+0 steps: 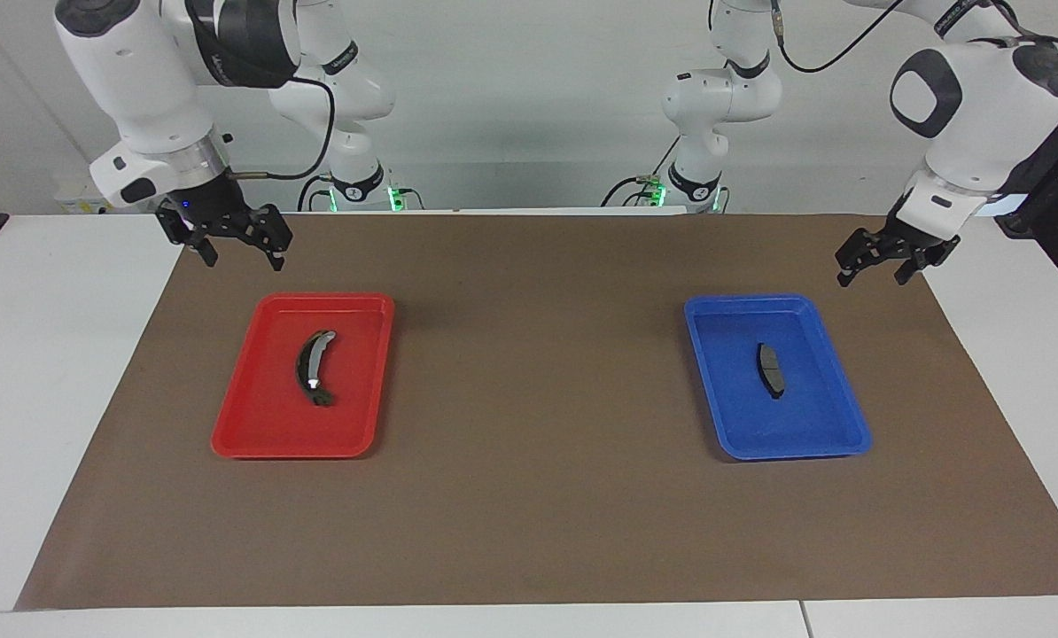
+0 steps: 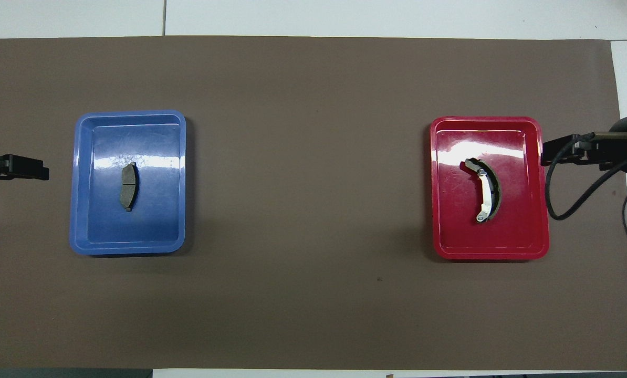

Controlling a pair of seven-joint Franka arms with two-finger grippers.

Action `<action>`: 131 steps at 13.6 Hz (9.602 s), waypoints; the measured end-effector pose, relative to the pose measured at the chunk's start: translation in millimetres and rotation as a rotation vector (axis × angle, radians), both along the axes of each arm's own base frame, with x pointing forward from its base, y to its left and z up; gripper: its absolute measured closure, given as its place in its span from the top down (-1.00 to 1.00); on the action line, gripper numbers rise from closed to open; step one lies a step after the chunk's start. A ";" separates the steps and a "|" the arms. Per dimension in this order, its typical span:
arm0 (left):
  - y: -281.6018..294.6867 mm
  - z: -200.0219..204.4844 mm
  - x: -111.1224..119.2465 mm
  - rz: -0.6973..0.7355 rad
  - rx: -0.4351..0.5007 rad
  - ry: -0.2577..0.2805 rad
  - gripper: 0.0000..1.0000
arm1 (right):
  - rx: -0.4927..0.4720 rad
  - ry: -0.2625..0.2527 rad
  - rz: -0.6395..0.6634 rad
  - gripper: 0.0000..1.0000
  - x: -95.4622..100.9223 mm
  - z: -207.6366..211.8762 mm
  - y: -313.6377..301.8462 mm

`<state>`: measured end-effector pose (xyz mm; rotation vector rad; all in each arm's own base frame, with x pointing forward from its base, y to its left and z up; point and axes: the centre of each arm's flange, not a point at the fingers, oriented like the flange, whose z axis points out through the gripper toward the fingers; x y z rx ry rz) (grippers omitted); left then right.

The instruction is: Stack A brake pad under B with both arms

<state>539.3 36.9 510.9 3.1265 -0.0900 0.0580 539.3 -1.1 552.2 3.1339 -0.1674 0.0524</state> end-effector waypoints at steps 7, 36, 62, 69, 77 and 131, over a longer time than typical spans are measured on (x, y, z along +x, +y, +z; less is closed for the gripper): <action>-36.1 -115.0 -10.8 -0.064 0.007 0.005 1.00 | -0.002 -0.022 0.081 1.00 0.6 -165.7 1.0; -205.0 -117.3 0.6 -0.001 -0.019 -0.072 -0.22 | 0.003 0.084 0.169 -0.14 9.1 -223.0 -6.4; -317.4 -78.0 10.1 0.160 -0.002 0.026 0.97 | 0.011 0.039 0.174 -0.14 13.8 -145.2 217.7; -97.2 -17.4 40.9 0.104 -0.012 0.032 0.98 | 0.046 0.035 0.144 -0.14 32.3 -199.1 354.9; -6.8 104.5 9.1 0.100 -0.023 0.033 0.99 | 0.054 0.026 0.074 -0.14 21.2 -223.5 387.0; 15.6 110.3 2.1 0.040 -0.017 0.098 1.00 | 0.000 -0.120 -0.045 1.00 71.7 -50.2 158.2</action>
